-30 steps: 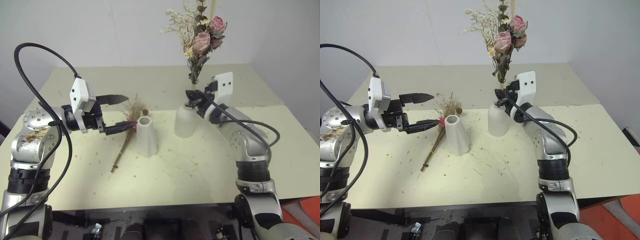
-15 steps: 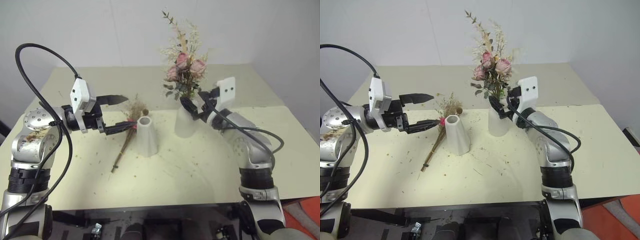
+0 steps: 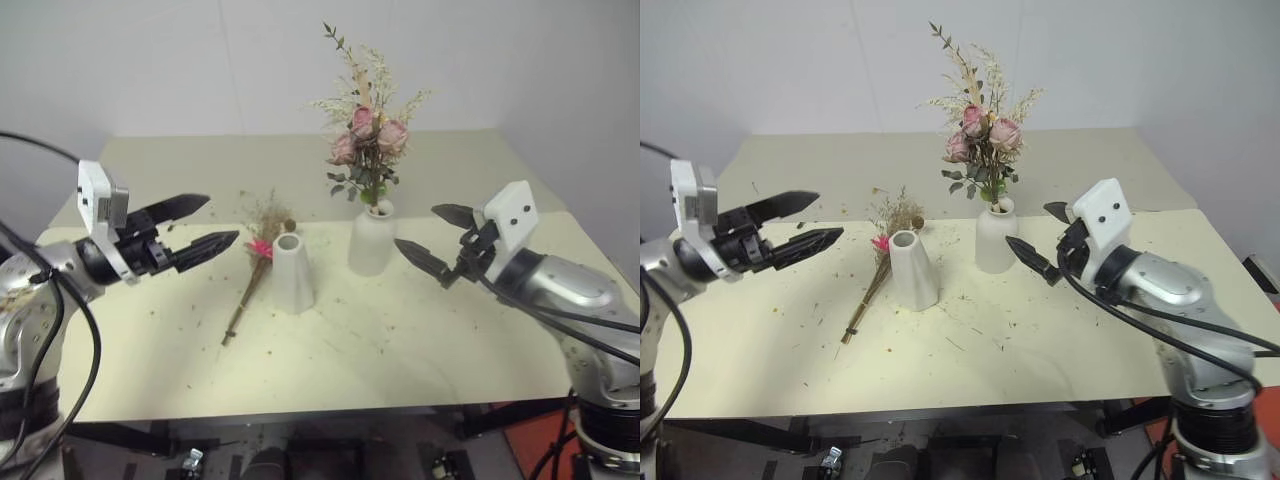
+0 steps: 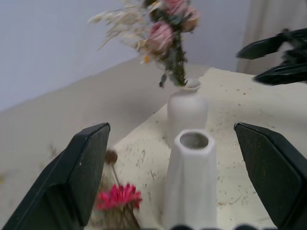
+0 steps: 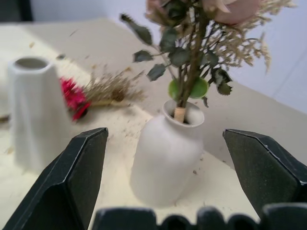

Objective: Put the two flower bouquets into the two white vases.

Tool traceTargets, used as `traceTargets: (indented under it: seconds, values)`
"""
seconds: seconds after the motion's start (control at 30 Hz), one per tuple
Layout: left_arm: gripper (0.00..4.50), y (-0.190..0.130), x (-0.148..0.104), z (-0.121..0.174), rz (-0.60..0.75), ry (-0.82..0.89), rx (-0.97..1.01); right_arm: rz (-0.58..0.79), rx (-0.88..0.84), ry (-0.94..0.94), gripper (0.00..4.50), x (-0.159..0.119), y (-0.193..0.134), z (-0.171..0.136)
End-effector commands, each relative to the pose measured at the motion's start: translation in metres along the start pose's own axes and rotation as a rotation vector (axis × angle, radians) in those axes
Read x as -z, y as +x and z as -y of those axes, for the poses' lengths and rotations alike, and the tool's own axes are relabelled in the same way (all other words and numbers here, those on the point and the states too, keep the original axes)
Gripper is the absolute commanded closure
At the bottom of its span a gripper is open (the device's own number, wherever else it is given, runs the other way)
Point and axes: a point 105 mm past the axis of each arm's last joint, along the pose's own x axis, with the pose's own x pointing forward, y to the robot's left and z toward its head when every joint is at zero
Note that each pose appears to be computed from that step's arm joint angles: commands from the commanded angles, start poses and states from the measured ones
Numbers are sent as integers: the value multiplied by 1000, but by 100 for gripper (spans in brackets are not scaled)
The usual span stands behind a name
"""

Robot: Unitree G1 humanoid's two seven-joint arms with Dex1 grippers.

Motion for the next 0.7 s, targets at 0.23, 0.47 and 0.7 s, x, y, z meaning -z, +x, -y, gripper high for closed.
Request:
traceTargets:
  seconds: [0.23,0.47,0.7]
  values:
    - [0,-3,29,17,-408,-38,-255,-9,-307,-29,3,-25,-16,-18]
    - [0,8,61,6,-619,-151,-320,-13,-403,-42,3,-29,-5,-30]
    - [0,37,71,-5,-658,-249,-296,-14,-379,-45,3,-30,1,-31]
